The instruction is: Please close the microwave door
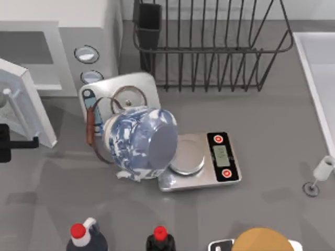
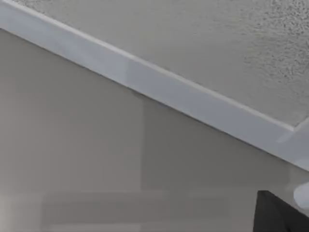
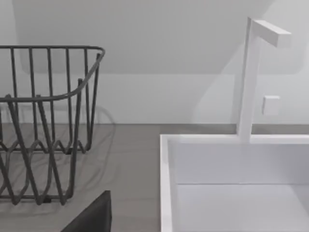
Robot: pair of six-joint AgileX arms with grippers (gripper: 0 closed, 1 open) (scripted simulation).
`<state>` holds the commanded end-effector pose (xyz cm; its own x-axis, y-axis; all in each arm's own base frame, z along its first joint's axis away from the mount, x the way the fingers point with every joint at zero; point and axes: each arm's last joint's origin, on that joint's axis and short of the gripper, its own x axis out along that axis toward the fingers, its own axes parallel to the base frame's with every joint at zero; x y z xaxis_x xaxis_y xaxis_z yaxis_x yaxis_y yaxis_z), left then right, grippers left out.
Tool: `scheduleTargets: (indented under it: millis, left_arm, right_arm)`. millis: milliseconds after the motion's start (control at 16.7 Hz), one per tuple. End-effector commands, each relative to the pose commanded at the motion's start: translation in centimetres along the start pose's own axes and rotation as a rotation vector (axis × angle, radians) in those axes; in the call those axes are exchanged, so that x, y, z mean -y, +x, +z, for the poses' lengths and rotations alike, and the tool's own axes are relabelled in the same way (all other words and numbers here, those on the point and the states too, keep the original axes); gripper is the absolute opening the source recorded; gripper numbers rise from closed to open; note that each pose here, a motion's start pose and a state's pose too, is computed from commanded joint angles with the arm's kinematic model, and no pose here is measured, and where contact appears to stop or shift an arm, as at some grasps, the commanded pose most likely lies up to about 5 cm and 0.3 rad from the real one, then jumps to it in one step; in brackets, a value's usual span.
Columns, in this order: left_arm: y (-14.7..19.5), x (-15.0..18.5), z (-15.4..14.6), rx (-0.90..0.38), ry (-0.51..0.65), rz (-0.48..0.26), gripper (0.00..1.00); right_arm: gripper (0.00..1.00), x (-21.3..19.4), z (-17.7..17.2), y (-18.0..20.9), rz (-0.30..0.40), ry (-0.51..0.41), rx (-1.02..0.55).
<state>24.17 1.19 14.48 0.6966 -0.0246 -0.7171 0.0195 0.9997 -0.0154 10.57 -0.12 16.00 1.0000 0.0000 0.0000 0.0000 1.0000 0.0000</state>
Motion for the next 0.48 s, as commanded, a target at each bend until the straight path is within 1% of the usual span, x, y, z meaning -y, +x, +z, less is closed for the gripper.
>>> scheduleTargets:
  millis: [300,480]
  left_arm:
    - [3.6,0.1,2.4,0.005,0.001,0.001,0.00]
    - [4.1,0.1,2.8,0.011,0.001,0.001,0.00]
  right_arm:
    - [1.00,0.0,0.0,0.0,0.000,0.000,0.000]
    - [1.00,0.0,0.0,0.0,0.000,0.000,0.000]
